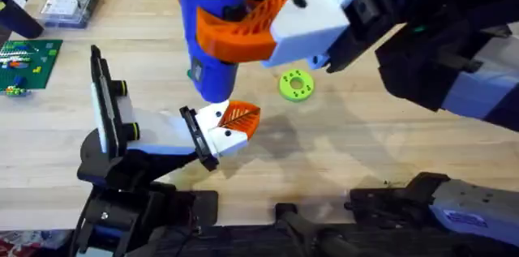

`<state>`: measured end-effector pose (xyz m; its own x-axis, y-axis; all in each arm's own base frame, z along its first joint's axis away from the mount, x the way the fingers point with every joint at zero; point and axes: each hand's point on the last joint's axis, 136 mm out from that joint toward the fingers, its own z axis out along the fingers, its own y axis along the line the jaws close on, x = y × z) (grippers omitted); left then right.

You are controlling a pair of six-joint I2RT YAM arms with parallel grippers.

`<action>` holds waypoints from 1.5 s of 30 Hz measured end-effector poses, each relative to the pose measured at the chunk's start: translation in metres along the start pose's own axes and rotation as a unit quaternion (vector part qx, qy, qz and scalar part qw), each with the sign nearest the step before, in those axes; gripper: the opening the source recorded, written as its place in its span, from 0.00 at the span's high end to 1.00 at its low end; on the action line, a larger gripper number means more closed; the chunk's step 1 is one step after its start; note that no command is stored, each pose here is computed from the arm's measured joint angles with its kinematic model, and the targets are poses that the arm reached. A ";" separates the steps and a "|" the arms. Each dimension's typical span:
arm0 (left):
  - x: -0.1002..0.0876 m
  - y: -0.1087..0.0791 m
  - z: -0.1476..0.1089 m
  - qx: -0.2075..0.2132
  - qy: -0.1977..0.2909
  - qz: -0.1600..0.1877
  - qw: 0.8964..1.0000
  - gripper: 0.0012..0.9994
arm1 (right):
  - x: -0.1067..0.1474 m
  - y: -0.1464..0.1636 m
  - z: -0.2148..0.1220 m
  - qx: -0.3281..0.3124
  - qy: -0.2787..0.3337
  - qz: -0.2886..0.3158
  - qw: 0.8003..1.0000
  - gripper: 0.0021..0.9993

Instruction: Pick up the gripper from the table and insert it into the empty holder that is missing its gripper. Then pick up a screw, insert it into the mounting hole, and use the screwdriver to tighten it. Finally, clean up the table by picking up the vegetable and placing it into the bucket.

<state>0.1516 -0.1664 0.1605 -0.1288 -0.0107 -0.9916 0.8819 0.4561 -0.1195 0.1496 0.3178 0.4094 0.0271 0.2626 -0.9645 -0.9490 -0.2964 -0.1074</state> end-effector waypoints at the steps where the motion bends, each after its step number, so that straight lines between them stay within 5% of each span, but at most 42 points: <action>1: 0.000 0.000 0.000 0.000 0.000 0.000 1.000 0.99 | 0.002 -0.001 0.000 -0.001 0.001 0.002 1.000 0.96; 11: 0.000 0.000 0.000 0.000 0.000 0.000 1.000 0.99 | 0.028 -0.017 0.002 0.005 0.015 0.034 0.999 0.96; 45: 0.000 0.000 0.000 0.000 0.000 0.000 1.000 0.99 | 0.038 -0.002 0.007 -0.034 0.033 0.017 0.999 0.96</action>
<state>0.1516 -0.1664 0.1605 -0.1284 -0.0106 -0.9917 0.8819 0.4561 -0.1191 0.1508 0.3348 0.3745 0.0178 0.1907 -0.9815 -0.9260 -0.3672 -0.0881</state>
